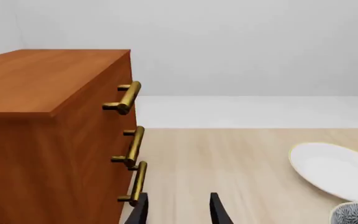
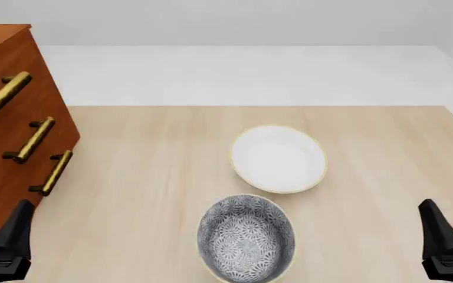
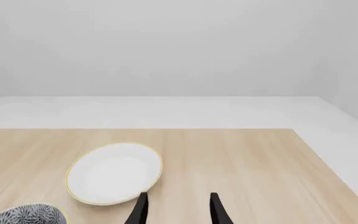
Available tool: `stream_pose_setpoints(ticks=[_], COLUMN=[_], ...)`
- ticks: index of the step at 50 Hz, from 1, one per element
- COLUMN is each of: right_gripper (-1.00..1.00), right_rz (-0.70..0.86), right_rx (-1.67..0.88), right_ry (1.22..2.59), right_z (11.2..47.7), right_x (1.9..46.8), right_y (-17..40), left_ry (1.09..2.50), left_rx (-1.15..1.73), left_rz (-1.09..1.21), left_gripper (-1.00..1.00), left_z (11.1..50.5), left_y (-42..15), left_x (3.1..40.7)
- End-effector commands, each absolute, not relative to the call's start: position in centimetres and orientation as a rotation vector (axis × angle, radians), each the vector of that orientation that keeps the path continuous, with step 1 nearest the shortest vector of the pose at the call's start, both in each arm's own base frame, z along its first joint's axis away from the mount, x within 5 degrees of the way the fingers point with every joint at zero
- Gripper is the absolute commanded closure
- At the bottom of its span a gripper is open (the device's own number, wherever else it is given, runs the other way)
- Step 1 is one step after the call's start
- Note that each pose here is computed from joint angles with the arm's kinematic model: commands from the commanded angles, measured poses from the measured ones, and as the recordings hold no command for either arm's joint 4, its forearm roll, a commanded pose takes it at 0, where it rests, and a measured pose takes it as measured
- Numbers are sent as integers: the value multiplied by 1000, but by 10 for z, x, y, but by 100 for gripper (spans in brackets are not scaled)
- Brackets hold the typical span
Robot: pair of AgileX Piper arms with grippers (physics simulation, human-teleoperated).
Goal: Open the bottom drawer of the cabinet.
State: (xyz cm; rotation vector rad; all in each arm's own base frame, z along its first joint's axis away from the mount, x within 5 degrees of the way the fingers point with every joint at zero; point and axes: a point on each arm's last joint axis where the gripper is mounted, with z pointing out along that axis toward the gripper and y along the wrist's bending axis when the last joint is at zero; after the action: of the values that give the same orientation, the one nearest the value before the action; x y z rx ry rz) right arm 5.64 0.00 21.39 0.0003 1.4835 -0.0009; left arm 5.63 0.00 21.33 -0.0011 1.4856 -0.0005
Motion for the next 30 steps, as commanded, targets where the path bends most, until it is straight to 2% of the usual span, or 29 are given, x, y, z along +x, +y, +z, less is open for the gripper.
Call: stream_pose_setpoints(ticks=[1,15,23,30], right_gripper=[-100,-100,-100,-100], right_rz=[-1,-1,-1,-1], right_rx=[-1,-1,-1,-1], right_ry=[1482,1483,1483,1483], right_z=[215,214,214,214], right_x=[56,56,57,57], right_y=[0,0,0,0], left_ry=[1494,1489,1438,1434], left_rx=[-2,38,136,237], left_rz=[-7,-6,-6,4], left_gripper=[-100,-100,-100,-100], left_z=[213,220,263,278], left_y=[0,-2,-9,-18], left_x=[57,69,88,109])
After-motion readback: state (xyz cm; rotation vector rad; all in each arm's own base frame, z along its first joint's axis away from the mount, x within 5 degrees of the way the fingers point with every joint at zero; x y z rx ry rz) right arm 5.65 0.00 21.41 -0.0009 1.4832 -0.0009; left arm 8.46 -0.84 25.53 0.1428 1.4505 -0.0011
